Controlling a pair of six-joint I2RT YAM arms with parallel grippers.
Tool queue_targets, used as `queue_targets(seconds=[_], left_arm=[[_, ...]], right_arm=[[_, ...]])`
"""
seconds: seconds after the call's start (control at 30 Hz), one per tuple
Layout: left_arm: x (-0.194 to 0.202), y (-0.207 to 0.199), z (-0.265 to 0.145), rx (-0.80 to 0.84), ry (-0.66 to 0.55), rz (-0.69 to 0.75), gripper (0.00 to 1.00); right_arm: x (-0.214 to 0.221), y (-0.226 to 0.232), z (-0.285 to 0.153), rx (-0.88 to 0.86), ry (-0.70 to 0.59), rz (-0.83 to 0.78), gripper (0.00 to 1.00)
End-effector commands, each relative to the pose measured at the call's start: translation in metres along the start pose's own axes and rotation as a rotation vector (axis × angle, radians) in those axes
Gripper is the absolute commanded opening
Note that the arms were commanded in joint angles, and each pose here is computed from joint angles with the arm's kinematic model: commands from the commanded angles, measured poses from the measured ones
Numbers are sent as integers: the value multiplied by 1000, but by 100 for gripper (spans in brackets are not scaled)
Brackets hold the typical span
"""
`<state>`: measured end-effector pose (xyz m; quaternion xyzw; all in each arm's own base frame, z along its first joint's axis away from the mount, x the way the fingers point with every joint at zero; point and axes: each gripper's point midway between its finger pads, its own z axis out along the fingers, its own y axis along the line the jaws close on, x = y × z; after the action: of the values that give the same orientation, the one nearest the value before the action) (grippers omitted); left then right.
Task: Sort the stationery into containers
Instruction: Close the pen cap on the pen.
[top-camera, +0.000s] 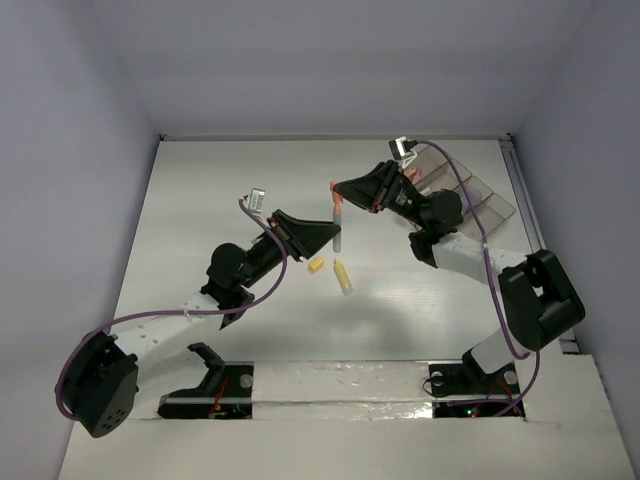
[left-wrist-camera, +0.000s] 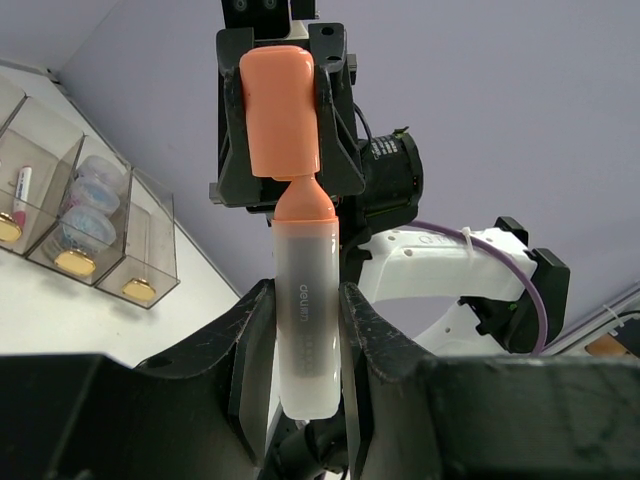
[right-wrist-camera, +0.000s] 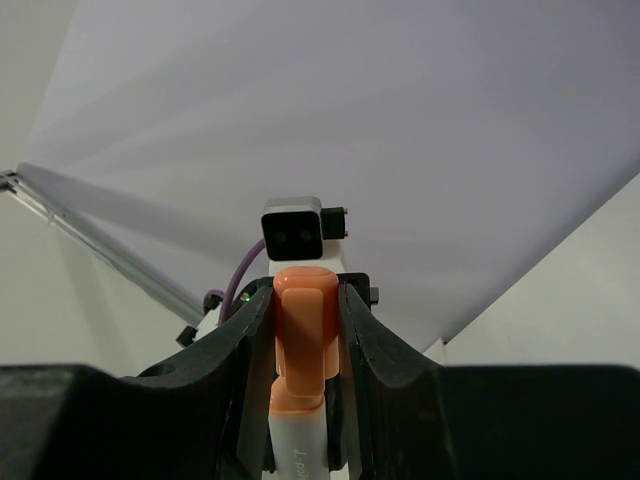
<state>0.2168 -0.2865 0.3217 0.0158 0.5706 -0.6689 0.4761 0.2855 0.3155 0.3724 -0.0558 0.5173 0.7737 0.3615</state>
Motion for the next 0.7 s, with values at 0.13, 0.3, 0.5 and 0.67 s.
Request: queue_targets(seconds=[0.13,0.3,0.5,0.67], left_arm=[[-30,-41,9,141,-88,45,0],[-37,-47,10,159,-123,54,0],[-42,-52,14,183,-142,68,0],[-44,-54,16,204,-151,66,0]], right_arm=[[0,97,-13,-370,-63,-298,22],[2,102,-16,-370,-114,-342,22],[5,114,-21,-383,-146,-376,22],[8,116,-23,-386,-151,-395,23]])
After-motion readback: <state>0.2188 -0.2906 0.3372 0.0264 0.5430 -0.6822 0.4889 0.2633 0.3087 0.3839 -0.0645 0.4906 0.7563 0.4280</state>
